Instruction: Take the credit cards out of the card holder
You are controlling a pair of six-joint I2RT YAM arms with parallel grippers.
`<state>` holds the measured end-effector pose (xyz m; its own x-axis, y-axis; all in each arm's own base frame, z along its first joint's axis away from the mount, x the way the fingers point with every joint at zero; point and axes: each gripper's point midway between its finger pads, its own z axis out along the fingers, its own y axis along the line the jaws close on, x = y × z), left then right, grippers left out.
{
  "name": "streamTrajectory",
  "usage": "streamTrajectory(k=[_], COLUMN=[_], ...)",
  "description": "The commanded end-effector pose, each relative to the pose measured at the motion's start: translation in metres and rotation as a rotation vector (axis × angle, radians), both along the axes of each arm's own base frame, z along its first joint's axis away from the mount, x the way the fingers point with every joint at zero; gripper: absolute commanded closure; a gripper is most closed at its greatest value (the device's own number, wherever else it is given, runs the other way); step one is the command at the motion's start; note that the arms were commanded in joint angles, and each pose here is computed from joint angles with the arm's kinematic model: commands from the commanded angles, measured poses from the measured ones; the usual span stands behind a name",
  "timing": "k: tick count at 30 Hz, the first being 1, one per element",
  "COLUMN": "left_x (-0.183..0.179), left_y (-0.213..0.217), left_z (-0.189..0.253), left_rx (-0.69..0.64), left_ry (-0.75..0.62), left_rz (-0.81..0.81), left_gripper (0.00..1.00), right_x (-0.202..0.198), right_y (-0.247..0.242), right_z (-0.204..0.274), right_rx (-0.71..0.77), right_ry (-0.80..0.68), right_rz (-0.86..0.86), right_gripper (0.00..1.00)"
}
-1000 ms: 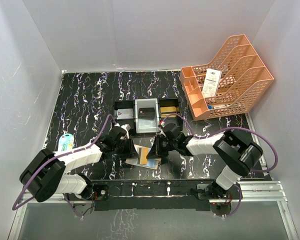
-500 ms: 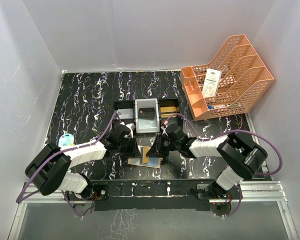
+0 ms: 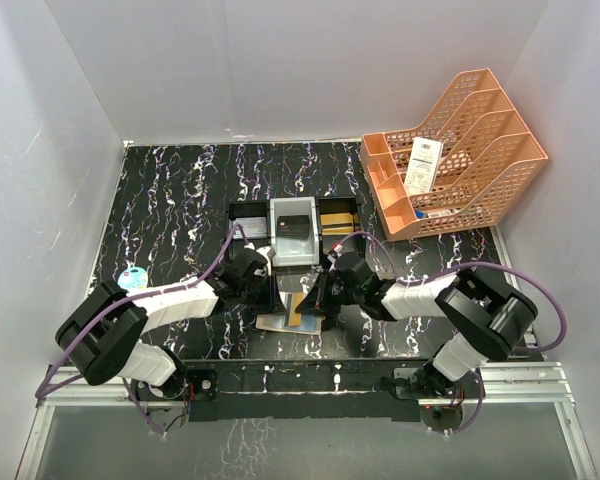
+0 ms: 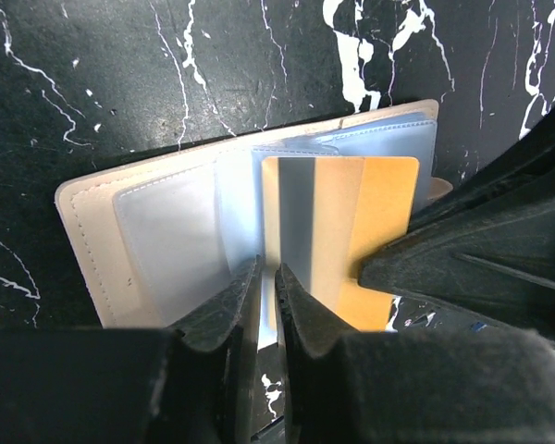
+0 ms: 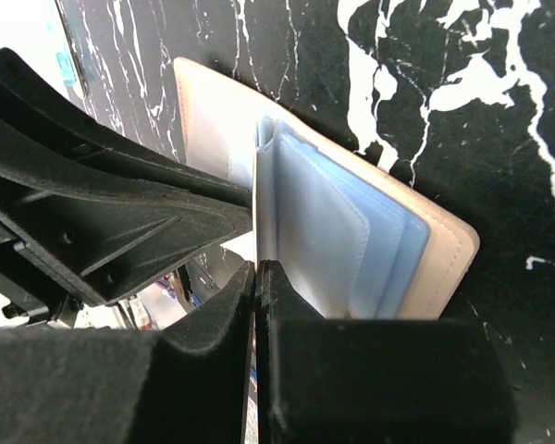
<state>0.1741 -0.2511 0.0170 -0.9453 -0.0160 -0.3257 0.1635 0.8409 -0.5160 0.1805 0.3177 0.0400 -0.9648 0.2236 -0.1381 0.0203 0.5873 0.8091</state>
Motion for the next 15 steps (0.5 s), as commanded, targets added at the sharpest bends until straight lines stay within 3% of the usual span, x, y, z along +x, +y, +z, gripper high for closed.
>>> streamTrajectory(k=[1, 7, 15], left_x=[-0.01, -0.009, -0.007], left_y=[0.015, 0.015, 0.01], left_z=[-0.006, -0.004, 0.003], left_rx=[0.081, 0.088, 0.093], left_ry=[0.009, 0.001, -0.013], left_rz=[-0.012, -0.017, -0.027], left_gripper=[0.89, 0.89, 0.89], right_x=[0.014, 0.014, 0.011], right_y=[-0.004, -0.009, 0.001], right_z=[0.021, 0.023, 0.015], right_rx=[0.007, 0.017, 0.049], right_ry=[-0.101, -0.094, -0.047], right_rz=[-0.012, -0.009, 0.026], right_gripper=[1.0, 1.0, 0.87])
